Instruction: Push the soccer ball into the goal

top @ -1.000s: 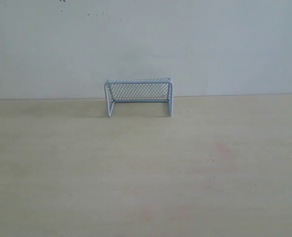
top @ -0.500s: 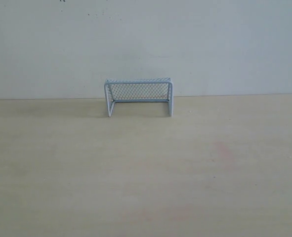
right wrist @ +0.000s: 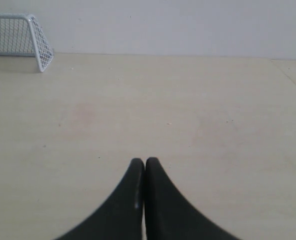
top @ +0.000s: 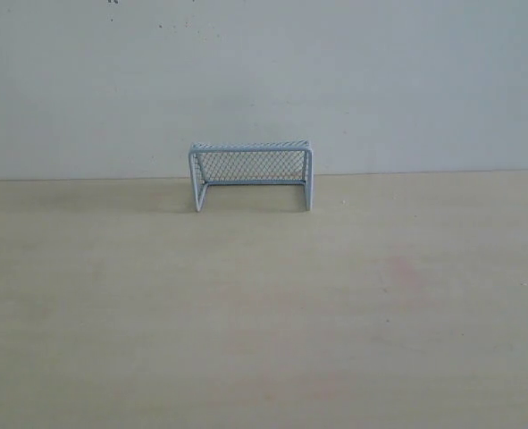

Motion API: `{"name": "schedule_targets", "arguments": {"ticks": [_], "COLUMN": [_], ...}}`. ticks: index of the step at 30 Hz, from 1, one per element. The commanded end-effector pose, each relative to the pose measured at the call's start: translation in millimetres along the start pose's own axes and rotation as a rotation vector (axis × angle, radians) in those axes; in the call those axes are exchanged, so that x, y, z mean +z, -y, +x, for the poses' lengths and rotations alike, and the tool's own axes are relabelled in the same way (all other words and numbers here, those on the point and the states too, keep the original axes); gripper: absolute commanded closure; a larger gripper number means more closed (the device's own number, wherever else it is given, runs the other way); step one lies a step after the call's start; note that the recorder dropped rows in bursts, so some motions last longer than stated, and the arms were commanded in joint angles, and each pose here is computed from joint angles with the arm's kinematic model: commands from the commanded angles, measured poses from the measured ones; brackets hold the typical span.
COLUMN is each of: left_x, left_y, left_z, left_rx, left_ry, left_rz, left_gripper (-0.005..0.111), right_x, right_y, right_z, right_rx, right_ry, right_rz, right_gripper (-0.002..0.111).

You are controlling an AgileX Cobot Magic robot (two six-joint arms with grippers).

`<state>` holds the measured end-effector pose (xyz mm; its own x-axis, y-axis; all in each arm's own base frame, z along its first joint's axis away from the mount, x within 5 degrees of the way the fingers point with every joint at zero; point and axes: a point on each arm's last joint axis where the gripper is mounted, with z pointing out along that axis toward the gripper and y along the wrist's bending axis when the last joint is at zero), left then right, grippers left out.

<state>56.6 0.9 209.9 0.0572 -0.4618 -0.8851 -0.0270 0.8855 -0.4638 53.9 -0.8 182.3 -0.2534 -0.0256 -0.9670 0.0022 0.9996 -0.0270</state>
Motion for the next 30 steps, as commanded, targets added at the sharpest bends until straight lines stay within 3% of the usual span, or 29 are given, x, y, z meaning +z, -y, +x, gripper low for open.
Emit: {"name": "schedule_targets", "arguments": {"ticks": [1,12,18,24,28,30], "left_x": [-0.6,-1.5,-2.0,-2.0,-2.1,-2.2], "left_y": [-4.7,-6.3,-2.4,-2.4,-1.4,0.1], "left_z": [8.7,15.2,17.4,17.5,17.9,18.0], "left_rx": [0.481,0.508,0.525,0.527,0.437,0.289], "left_ry": [-0.095,-0.170,-0.191,-0.191,-0.195,-0.198], "left_rz": [-0.022,-0.020,0.061,0.063,0.066,0.067], "left_gripper": [0.102,0.102,0.102,0.102,0.102,0.102], "right_x": [-0.4,-0.4,-0.4,-0.4,-0.4,-0.4], "right_y": [0.2,0.2,0.2,0.2,0.2,0.2], "right_z": [-0.7,-0.7,-0.7,-0.7,-0.7,-0.7], "right_rx": [-0.005,-0.005,-0.005,-0.005,-0.005,-0.005], "right_ry": [0.010,0.010,0.010,0.010,0.010,0.010], "right_rz": [0.002,0.002,0.002,0.002,0.002,0.002], "right_gripper": [0.108,0.108,0.108,0.108,0.108,0.108]}}
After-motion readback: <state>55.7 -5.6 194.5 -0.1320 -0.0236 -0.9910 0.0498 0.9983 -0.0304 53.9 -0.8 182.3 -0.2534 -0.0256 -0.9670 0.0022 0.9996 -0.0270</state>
